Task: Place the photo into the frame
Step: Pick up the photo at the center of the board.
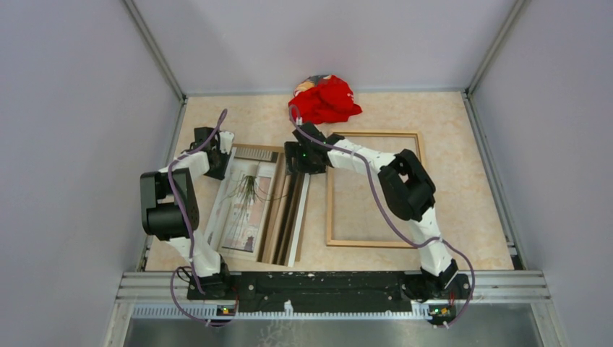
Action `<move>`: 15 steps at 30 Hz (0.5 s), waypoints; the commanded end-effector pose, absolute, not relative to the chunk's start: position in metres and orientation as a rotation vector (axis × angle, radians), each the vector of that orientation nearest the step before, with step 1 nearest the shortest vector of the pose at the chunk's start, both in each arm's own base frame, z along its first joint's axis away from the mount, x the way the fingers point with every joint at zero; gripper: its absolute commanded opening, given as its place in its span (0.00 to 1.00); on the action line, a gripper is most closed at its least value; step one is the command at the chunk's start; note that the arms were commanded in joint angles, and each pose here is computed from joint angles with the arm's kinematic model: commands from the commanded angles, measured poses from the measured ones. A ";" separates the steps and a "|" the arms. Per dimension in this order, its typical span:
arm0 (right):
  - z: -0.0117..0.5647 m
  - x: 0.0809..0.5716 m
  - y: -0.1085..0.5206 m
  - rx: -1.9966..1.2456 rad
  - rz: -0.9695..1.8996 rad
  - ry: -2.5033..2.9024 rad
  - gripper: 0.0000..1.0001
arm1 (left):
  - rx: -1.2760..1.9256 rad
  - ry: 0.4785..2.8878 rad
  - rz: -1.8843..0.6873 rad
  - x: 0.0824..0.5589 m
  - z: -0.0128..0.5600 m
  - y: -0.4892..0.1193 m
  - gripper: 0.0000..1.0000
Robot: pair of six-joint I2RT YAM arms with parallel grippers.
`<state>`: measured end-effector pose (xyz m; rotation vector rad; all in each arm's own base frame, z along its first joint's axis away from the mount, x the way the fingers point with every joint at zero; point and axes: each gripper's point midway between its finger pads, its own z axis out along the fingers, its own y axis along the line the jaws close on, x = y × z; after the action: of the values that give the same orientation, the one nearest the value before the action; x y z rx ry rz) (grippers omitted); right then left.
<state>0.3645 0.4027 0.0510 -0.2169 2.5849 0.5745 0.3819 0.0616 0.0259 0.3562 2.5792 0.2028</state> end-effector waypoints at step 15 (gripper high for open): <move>0.045 0.404 0.378 -0.097 0.573 2.577 0.87 | 0.366 2.658 0.140 0.365 0.002 0.052 0.38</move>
<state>0.4027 0.3602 0.0461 -0.0918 2.5880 0.5108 0.3819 0.0616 0.0259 0.3562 2.5792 0.2028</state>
